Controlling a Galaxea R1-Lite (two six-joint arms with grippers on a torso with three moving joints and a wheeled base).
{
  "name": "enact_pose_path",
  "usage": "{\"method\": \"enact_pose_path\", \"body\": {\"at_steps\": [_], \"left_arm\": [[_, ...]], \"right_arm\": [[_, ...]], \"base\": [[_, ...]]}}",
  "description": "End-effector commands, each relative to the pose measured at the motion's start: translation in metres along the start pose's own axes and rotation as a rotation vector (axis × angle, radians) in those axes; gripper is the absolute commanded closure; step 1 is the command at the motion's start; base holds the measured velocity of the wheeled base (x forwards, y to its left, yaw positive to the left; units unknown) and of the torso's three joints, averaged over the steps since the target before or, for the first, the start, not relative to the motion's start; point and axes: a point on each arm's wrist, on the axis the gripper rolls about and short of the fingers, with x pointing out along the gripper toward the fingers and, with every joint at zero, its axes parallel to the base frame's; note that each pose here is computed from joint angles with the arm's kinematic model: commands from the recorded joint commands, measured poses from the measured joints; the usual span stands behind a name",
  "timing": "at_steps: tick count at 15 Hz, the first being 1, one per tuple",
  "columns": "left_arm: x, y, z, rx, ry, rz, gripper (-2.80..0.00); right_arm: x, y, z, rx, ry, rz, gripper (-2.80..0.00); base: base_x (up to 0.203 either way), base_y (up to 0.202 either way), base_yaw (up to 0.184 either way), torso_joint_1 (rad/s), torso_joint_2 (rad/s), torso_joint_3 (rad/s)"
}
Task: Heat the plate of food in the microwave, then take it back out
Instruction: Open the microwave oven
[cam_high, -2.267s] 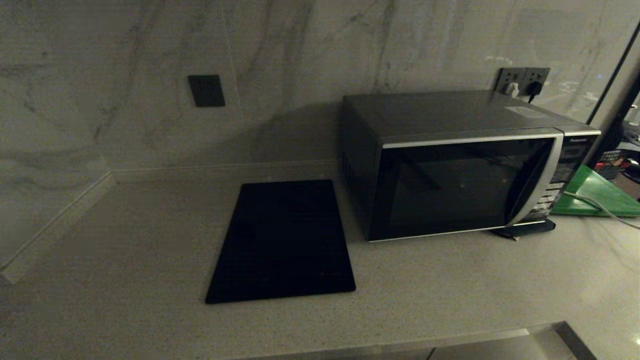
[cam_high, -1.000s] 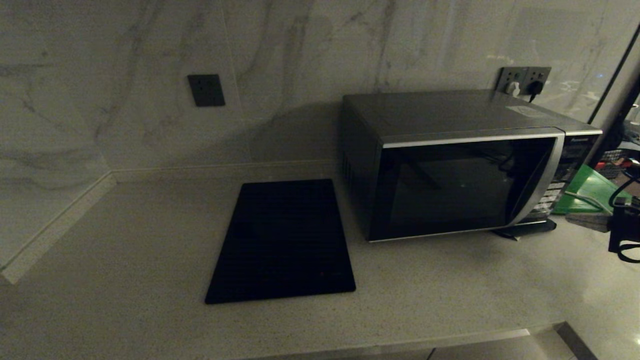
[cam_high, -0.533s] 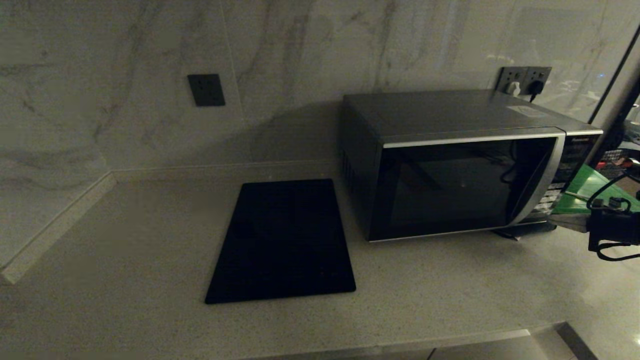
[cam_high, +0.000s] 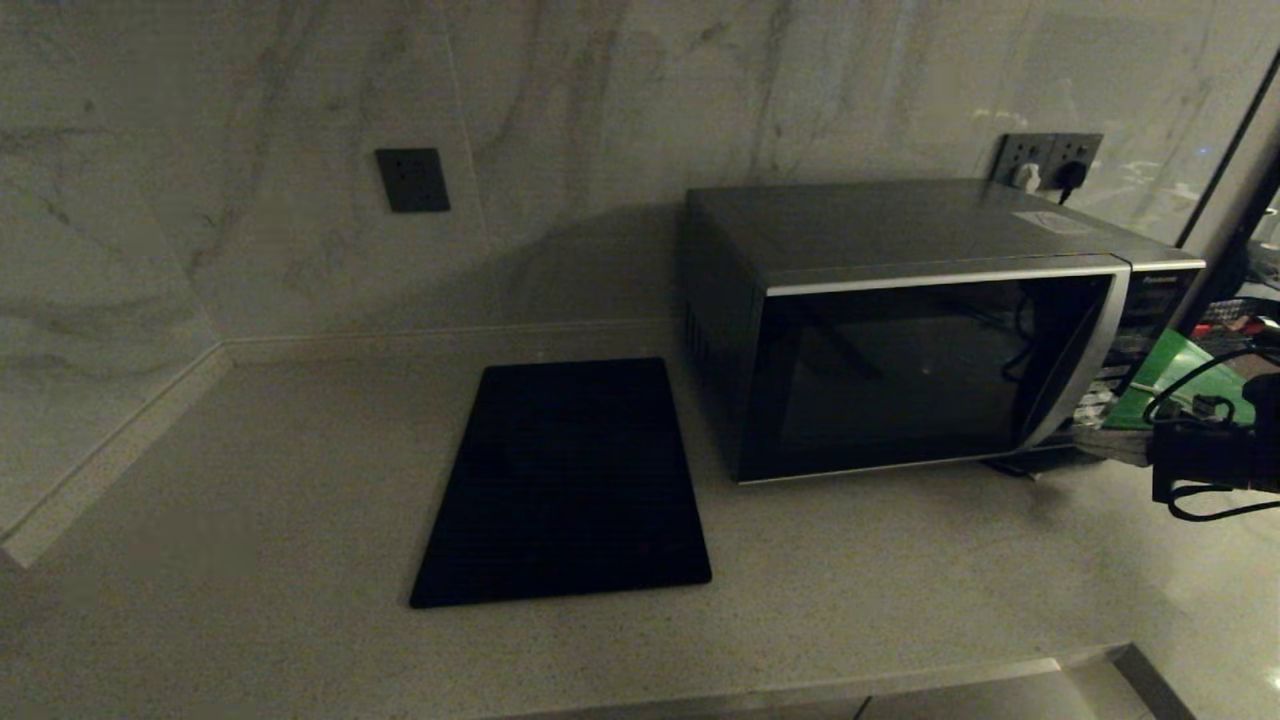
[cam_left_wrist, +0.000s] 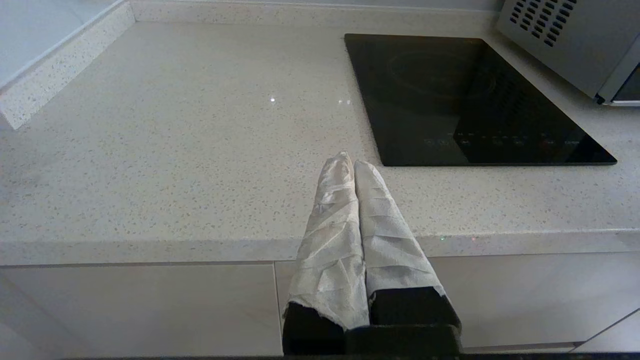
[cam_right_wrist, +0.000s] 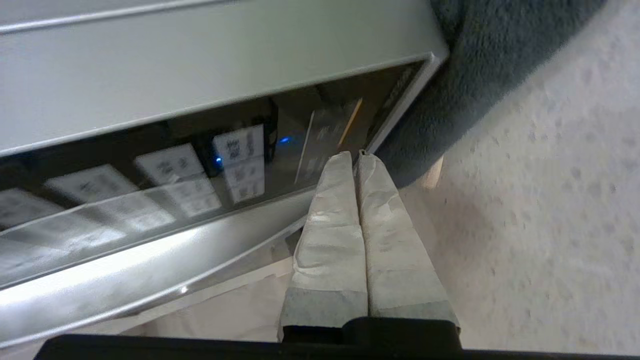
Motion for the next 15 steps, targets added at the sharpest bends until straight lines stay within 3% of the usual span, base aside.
{"method": "enact_pose_path", "body": {"at_steps": [1,8,15], "left_arm": [[0.0,0.0,0.0,-0.001,0.001,0.001,0.0],[0.0,0.0,0.0,-0.001,0.001,0.001,0.0],[0.0,0.0,0.0,-0.001,0.001,0.001,0.0]], "right_arm": [[0.006,-0.002,0.001,0.008,-0.01,-0.014,0.0],[0.007,0.013,0.018,0.014,-0.095,0.078,0.0],[0.015,0.015,0.014,0.016,-0.076,0.077,0.0]], "base": [[0.0,0.0,0.0,0.0,0.0,0.0],[0.0,0.0,0.0,0.0,0.0,0.0],[0.0,0.0,0.0,0.0,0.0,0.0]]}}
